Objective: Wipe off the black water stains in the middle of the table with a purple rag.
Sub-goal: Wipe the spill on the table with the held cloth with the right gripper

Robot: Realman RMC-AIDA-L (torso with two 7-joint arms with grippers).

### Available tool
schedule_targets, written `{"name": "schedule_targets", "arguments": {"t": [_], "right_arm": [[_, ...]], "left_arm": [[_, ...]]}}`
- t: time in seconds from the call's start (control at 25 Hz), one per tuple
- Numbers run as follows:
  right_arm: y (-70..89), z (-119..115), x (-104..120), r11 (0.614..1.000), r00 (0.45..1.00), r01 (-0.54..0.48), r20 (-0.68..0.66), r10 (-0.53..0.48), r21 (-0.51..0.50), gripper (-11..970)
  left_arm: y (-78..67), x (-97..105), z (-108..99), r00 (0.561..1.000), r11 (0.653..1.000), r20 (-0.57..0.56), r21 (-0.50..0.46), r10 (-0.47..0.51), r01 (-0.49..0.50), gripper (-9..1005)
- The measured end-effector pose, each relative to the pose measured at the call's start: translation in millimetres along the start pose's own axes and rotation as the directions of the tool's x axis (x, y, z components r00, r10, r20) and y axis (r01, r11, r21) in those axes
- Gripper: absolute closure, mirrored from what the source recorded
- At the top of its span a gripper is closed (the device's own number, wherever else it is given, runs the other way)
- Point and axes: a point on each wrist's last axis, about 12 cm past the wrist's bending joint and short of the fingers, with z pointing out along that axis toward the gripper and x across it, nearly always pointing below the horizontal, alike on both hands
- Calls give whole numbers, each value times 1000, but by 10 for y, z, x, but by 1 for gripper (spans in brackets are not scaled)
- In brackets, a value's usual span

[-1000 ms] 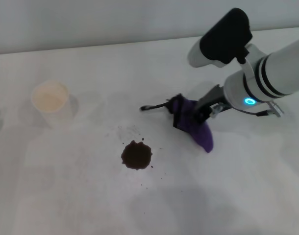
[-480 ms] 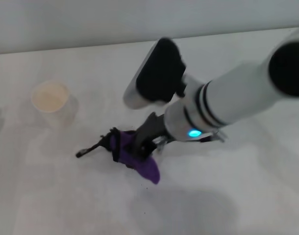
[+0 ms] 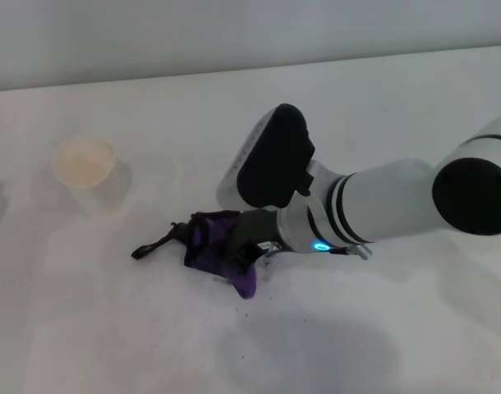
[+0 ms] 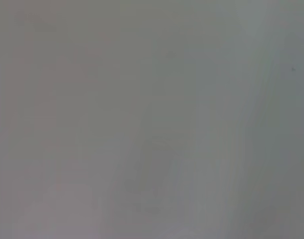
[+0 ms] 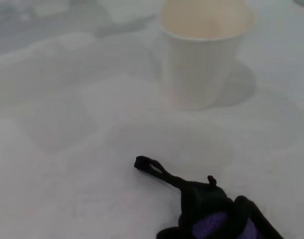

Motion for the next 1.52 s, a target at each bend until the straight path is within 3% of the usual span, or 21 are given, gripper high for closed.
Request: {"name": "schedule_targets", "arguments": {"t": [0.36,0.48,0.56,0.84,1.0,1.08,1.24,1.52], "right_arm": [[-308,-62,120,992,998,-55,25,52,116,850],[-311,-67,111,992,997,-68,29,65,109,849],[-238,-55,90,995,998,-63,24,62,77,849],[183,-78,30,984,1000,-6,-30,1,-180,853],[223,-90,74,971,999,4,-41,-14,-240,853],[124,-78,117,979,999,-21,-40,13,-202,853],[-260,-136,240,993,995,-97,-14,96,-66,852],[-783,-421,474,973,977,-215,21,214,80,853]], "left_arm": [[-11,-12,28,1000,1000,4,7,0,0,111],[-14,-13,30,1000,1000,4,8,-2,2,111],[-18,-12,31,1000,1000,5,8,-4,4,111],[-36,-10,38,1000,1000,8,7,-13,13,110],[-38,-30,68,1000,1000,15,12,-9,9,110],[-42,-36,80,1000,1000,17,15,-9,9,110],[-41,-54,108,1000,1000,24,13,-9,9,110],[-37,-68,132,1000,1000,29,11,-8,8,110]]}}
